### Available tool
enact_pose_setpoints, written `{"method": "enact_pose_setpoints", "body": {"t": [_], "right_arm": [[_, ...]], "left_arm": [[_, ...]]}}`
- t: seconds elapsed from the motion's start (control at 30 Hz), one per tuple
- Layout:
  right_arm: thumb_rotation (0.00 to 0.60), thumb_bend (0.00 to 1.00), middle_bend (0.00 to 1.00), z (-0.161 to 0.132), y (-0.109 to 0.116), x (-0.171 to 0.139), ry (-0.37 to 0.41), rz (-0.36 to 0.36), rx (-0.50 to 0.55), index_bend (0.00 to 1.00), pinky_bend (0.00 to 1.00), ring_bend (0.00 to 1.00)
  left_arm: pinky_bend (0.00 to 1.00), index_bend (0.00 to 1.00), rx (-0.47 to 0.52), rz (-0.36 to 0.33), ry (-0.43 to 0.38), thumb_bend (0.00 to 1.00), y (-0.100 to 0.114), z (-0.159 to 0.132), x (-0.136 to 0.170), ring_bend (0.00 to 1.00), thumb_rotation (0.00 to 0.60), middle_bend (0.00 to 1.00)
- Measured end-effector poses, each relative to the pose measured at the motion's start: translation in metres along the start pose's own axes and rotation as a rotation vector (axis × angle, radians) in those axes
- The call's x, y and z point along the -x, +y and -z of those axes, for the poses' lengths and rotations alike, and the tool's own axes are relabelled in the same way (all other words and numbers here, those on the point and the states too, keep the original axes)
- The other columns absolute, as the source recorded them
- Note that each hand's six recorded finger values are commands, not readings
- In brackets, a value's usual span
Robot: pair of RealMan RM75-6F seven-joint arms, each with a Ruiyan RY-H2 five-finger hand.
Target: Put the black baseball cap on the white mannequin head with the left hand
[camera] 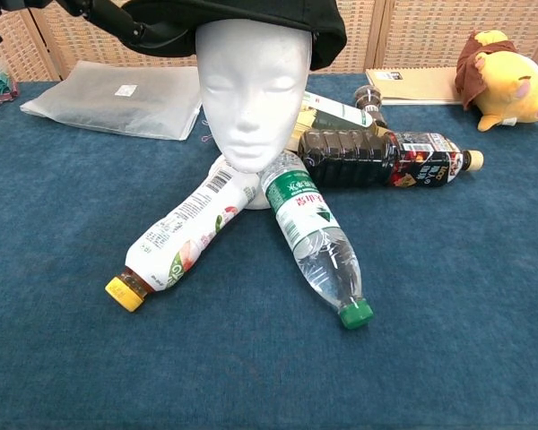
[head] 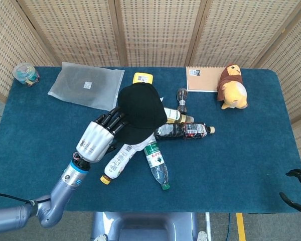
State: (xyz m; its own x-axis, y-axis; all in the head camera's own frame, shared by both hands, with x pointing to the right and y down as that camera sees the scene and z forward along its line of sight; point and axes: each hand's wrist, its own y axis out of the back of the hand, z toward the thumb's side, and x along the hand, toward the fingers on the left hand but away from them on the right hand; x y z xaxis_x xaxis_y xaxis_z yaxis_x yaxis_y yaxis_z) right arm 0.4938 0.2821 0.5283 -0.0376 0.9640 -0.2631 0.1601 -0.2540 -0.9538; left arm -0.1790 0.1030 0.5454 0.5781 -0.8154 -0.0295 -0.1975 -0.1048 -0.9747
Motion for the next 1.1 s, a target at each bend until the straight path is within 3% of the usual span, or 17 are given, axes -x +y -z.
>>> {"method": "enact_pose_setpoints", "body": {"t": [0.23, 0.43, 0.6, 0.87, 1.1], "right_arm": [[0.6, 0.17, 0.34, -0.002, -0.001, 0.001, 0.01, -0.004, 0.001, 0.37, 0.3, 0.36], [0.6, 0.17, 0.34, -0.004, -0.002, 0.005, 0.016, -0.007, -0.001, 0.37, 0.3, 0.36], [0.6, 0.17, 0.34, -0.005, -0.001, 0.008, 0.02, -0.007, -0.007, 0.37, 0.3, 0.36], [0.6, 0.17, 0.34, -0.01, -0.001, 0.016, 0.025, -0.013, -0.026, 0.37, 0.3, 0.36], [0.6, 0.17, 0.34, -0.013, -0.002, 0.022, 0.024, -0.022, -0.063, 0.37, 0.3, 0.35]], "left_arm": [[0.38, 0.23, -0.043, 0.075, 0.033, 0.21, 0.004, 0.015, 0.023, 0.1, 0.6, 0.21], [0.37, 0.22, 0.026, 0.15, 0.098, 0.2, 0.01, 0.033, 0.052, 0.08, 0.6, 0.19], [0.37, 0.22, 0.047, 0.191, 0.208, 0.2, 0.02, 0.06, 0.09, 0.08, 0.6, 0.19], [0.37, 0.22, -0.01, 0.229, 0.466, 0.2, 0.036, 0.114, 0.169, 0.08, 0.6, 0.19], [0.37, 0.27, -0.075, 0.265, 0.625, 0.2, 0.045, 0.146, 0.227, 0.09, 0.6, 0.19]]}}
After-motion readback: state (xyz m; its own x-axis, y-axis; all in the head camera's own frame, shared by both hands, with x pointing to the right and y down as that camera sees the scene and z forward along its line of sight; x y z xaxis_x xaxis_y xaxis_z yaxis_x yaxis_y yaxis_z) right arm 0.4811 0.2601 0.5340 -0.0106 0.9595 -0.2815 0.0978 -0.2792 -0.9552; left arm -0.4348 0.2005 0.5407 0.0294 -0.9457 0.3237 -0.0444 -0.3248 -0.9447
